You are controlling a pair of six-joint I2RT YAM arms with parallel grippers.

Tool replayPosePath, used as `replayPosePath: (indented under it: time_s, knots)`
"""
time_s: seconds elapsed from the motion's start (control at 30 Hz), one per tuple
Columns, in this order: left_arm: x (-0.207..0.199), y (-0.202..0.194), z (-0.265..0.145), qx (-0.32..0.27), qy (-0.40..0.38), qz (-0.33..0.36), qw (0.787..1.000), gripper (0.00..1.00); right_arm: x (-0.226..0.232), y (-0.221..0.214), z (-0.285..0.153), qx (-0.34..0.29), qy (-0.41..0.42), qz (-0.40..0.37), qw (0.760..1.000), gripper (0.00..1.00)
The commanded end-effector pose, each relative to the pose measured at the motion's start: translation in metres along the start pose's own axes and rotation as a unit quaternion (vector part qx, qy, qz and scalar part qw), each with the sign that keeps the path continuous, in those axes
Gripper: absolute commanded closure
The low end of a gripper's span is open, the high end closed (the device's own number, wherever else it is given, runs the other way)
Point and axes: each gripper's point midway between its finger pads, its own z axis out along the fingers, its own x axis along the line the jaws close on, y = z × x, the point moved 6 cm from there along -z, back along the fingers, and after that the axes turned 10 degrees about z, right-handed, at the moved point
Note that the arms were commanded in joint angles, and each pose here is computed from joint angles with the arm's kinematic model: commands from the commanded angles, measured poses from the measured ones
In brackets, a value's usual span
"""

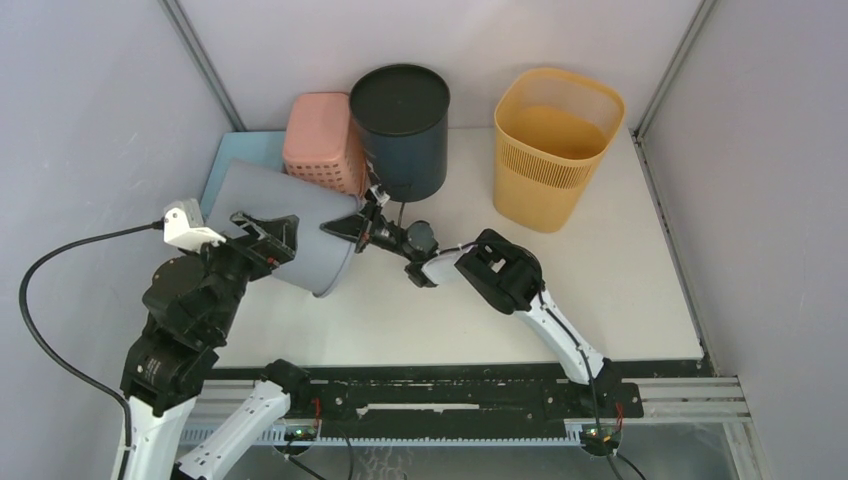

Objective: Turn the large container upside down

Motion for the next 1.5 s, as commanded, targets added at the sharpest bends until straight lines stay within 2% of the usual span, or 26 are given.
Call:
replayPosePath:
  time_s: [0.0,0.13,0.3,0.6,0.8,0.97,1.0,1.07,1.1,1.13,1.3,1.47]
  knots:
    - [-0.002,0.0,0.01,-0.01,0.002,0.002,1.0,0.0,-0.002,0.004,-0.022,-0.012,-0.001,0.001,1.0,0.94]
    - [-0.003,-0.004,0.015,-0.006,0.0,0.002,1.0,0.0,-0.016,0.009,-0.049,-0.034,-0.043,-0.001,0.998,0.73]
    - [-0.005,-0.006,0.018,-0.004,-0.003,0.001,1.0,0.0,-0.023,0.013,-0.075,-0.058,-0.078,-0.012,0.995,0.55]
    - [-0.007,-0.01,0.023,0.002,-0.008,-0.002,1.0,0.0,-0.037,0.014,-0.117,-0.096,-0.152,-0.018,0.984,0.51]
    - [-0.009,-0.012,0.027,0.008,-0.01,-0.002,1.0,0.0,-0.05,0.018,-0.145,-0.143,-0.245,-0.037,0.958,0.47]
    - [-0.009,-0.016,0.03,0.012,-0.01,-0.005,1.0,0.0,-0.063,0.021,-0.169,-0.176,-0.302,-0.022,0.937,0.42]
    - [-0.009,-0.017,0.031,0.012,-0.01,-0.005,1.0,0.0,-0.066,0.022,-0.173,-0.181,-0.31,-0.017,0.933,0.39]
    - [-0.009,-0.018,0.033,0.013,-0.009,-0.004,1.0,0.0,-0.069,0.022,-0.179,-0.186,-0.322,-0.014,0.928,0.27]
    - [-0.01,-0.018,0.034,0.012,-0.009,-0.005,1.0,0.0,-0.071,0.021,-0.183,-0.189,-0.329,-0.011,0.925,0.08]
    - [-0.01,-0.018,0.035,0.013,-0.008,-0.004,1.0,0.0,-0.072,0.021,-0.184,-0.19,-0.333,-0.011,0.923,0.01]
    - [-0.012,-0.022,0.043,0.021,-0.008,-0.004,1.0,0.0,-0.064,0.021,-0.193,-0.206,-0.375,-0.041,0.903,0.0]
    - [-0.012,-0.032,0.052,0.032,-0.004,-0.002,0.999,0.0,-0.042,0.016,-0.212,-0.232,-0.426,-0.099,0.869,0.0]
